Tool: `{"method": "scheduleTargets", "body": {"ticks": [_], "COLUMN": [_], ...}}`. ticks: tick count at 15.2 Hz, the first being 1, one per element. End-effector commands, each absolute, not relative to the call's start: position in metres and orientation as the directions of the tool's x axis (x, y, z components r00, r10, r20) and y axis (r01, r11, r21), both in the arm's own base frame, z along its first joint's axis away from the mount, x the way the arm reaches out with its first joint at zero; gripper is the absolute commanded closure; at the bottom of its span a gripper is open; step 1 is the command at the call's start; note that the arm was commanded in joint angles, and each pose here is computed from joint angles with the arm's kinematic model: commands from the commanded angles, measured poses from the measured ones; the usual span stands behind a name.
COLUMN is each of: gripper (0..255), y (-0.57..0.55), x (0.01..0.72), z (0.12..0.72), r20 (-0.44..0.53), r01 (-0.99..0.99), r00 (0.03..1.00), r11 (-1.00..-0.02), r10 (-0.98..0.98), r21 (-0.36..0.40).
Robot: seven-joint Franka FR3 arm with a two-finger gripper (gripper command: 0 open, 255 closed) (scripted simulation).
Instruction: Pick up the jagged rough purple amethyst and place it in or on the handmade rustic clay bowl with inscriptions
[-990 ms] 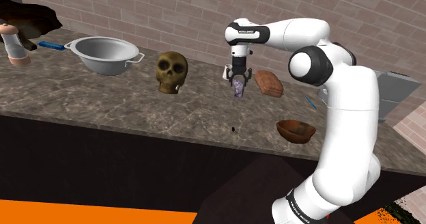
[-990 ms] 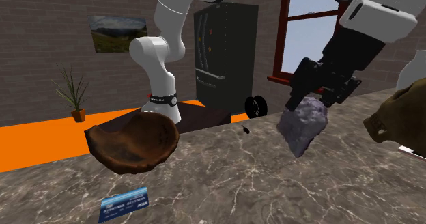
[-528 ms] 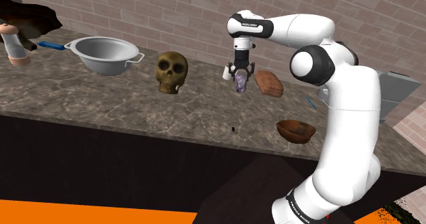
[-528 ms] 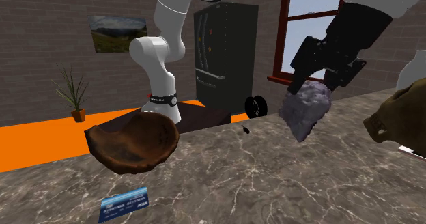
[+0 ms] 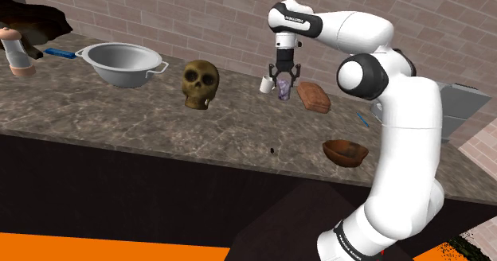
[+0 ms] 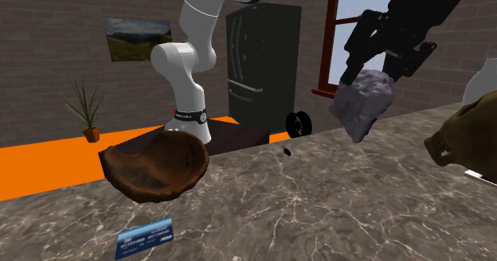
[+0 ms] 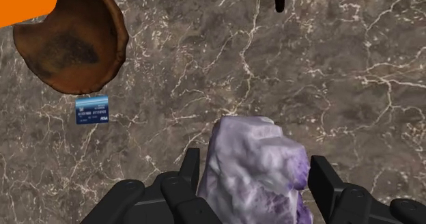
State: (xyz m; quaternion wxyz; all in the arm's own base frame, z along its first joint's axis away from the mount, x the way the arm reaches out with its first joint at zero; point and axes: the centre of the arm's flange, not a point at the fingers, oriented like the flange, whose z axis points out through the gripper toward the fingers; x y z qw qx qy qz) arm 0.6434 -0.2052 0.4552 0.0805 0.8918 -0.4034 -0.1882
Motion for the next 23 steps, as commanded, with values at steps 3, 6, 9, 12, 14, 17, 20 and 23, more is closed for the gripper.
{"method": "scheduleTargets", "body": {"ticks": [3, 6, 9, 12, 14, 17, 20, 23], "gripper": [255, 255, 255, 255, 255, 255, 255, 255], "y": [-0.213, -0.224, -0.235, -0.247, -0.254, -0.266, -0.277, -0.288], "x": [0.616, 0.578, 0.541, 0.503, 0.478, 0.440, 0.402, 0.364], "z": [0.464, 0.467, 0.470, 0.473, 0.475, 0.478, 0.481, 0.484], "r20": [-0.271, -0.271, -0.271, -0.271, -0.271, -0.271, -0.271, -0.271], "r01": [-0.689, -0.689, -0.689, -0.689, -0.689, -0.689, -0.689, -0.689], "r00": [0.604, 0.604, 0.604, 0.604, 0.604, 0.604, 0.604, 0.604], "r11": [-0.661, -0.661, -0.661, -0.661, -0.661, -0.661, -0.661, -0.661], "r10": [-0.750, -0.750, -0.750, -0.750, -0.750, -0.750, -0.750, -0.750], "r21": [0.295, 0.295, 0.295, 0.295, 0.295, 0.295, 0.295, 0.295]}}
